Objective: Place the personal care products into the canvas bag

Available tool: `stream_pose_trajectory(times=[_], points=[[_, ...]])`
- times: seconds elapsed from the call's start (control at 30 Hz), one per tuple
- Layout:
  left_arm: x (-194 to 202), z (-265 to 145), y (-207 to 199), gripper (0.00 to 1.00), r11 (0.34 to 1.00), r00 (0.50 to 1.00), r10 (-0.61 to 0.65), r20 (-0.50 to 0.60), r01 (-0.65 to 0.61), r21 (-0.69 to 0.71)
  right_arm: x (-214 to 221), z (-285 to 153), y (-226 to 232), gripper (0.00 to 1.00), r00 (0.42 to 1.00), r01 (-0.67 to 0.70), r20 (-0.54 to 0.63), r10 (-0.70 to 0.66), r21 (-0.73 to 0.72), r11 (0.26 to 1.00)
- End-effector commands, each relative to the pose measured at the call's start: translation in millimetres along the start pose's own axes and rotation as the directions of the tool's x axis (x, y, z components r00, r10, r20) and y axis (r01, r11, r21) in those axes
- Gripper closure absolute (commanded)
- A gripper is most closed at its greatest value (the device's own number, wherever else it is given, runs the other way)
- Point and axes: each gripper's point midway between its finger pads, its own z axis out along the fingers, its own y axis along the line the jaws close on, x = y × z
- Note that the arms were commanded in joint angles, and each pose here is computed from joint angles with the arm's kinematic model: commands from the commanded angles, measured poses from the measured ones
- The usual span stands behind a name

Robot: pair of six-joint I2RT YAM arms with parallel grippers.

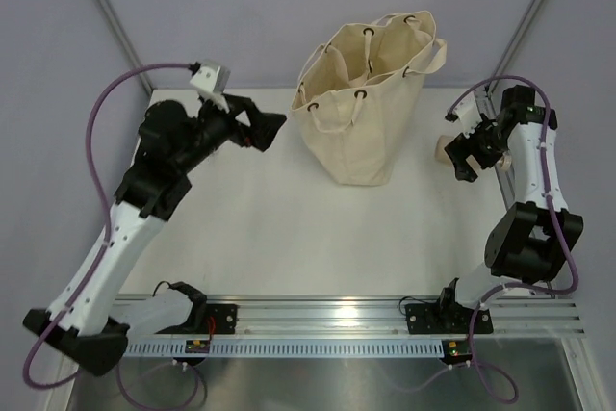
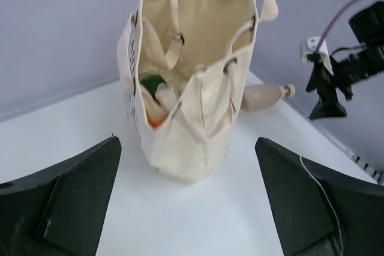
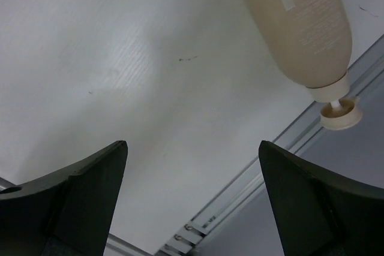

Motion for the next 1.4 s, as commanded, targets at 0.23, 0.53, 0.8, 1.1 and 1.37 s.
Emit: stream_pose_trajectory(times=[0.23, 0.53, 0.8, 1.1, 1.37], points=[[139, -92, 26, 0.01, 0.986, 0.994, -0.093, -0.064, 0.083, -0.141, -12, 43, -75, 0.00, 0.907, 0.407, -0.099, -0.410, -0.047, 0.912], [158, -108, 27, 0.01, 0.983, 0.990, -0.113, -0.089, 0.098, -0.155, -7, 107, -109, 0.01, 0.903, 0.363, -0.218, -0.370, -0.074, 0.929], [172, -111, 28, 0.01, 0.982, 0.981, -0.115, -0.159, 0.089, -0.165, -6, 148, -126, 0.01, 0.901, 0.323, -0.296, -0.318, -0.032, 0.946], [176, -115, 26, 0.01, 0.981, 0.979, -0.132, -0.156, 0.106, -0.162, 18, 172, -103, 0.08, 0.887, 0.263, -0.351, -0.301, -0.153, 0.953], [177, -118, 23, 0.01, 0.978, 0.975, -0.161, -0.151, 0.137, -0.158, 45, 180, -93, 0.01, 0.848, 0.208, -0.453, -0.276, -0.194, 0.959]])
